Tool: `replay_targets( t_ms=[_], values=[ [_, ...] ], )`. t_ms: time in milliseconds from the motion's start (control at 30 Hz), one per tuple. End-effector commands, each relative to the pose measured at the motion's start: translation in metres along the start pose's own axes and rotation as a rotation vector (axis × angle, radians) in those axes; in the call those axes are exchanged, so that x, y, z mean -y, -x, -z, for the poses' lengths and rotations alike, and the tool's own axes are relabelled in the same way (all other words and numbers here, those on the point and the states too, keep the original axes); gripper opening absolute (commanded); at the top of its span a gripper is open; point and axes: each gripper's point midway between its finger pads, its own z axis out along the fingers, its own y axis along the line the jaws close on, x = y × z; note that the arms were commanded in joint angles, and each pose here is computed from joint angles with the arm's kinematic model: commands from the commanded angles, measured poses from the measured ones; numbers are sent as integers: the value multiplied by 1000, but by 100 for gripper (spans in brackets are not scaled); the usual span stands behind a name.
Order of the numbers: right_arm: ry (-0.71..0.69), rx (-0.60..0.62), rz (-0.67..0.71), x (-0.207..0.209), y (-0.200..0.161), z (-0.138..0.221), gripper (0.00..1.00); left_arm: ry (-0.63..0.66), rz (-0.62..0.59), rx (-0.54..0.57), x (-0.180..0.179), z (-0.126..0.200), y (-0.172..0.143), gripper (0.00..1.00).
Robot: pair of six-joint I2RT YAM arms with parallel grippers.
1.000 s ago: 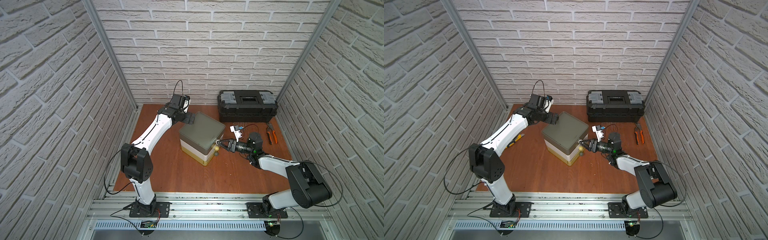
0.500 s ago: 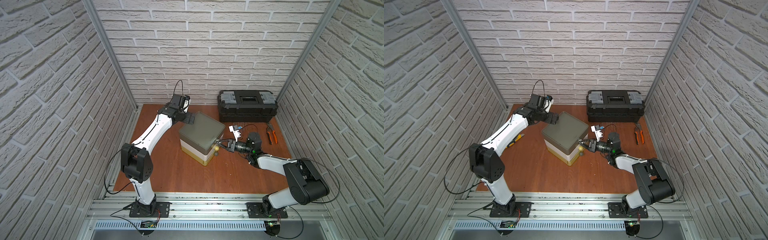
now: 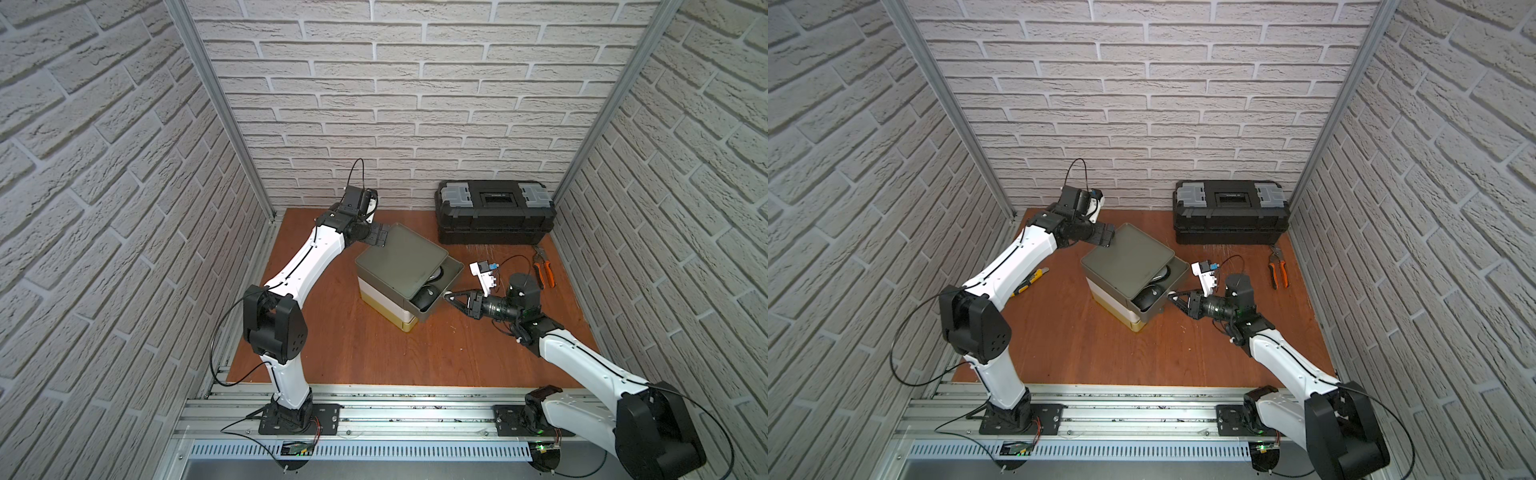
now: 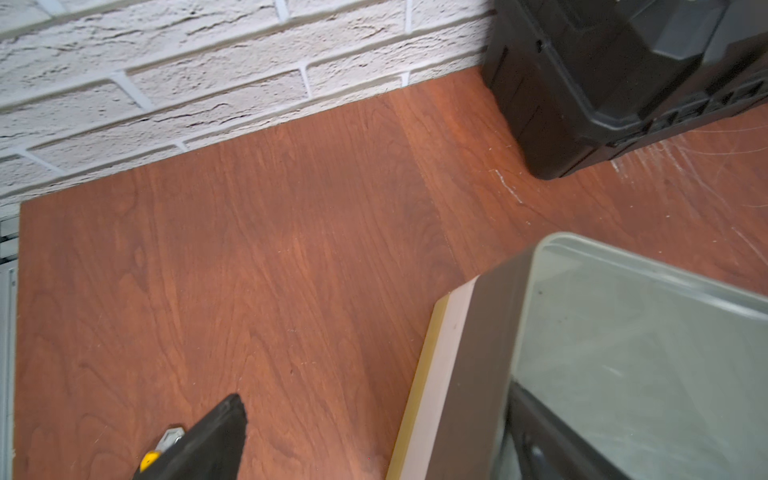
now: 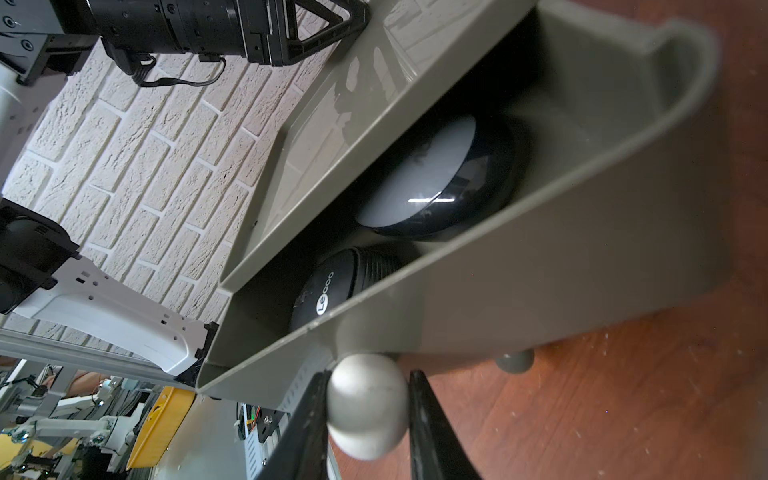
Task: Take the mice out of the drawer
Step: Open the drawer in the storage box.
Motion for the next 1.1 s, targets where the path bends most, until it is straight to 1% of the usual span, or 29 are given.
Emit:
replay_targets(
  t_ms=[0,200,400,633,767,967,1067],
  values=[
    [-61,-31,-17,6,-15,7,3,212,-19,-154,-53,-14,-34,98],
    [-119,-36,-30,14,-32,18,3,313,-61,-206,-73,-18,-36,98],
    [-125,-9,-15,20,-33,17,4,400,-72,-264,-94,-21,-43,98],
    [-125,-12,10,26,-24,7,4,469,-34,-290,-121,-13,-51,98],
    [-117,-16,19,30,-14,-3,4,483,-30,-295,-129,-9,-54,98],
    [-57,-73,46,26,0,-18,5,502,-46,-301,-140,-7,-53,98],
    [-19,-99,33,26,4,-25,6,506,-56,-302,-147,-9,-52,98]
  ],
)
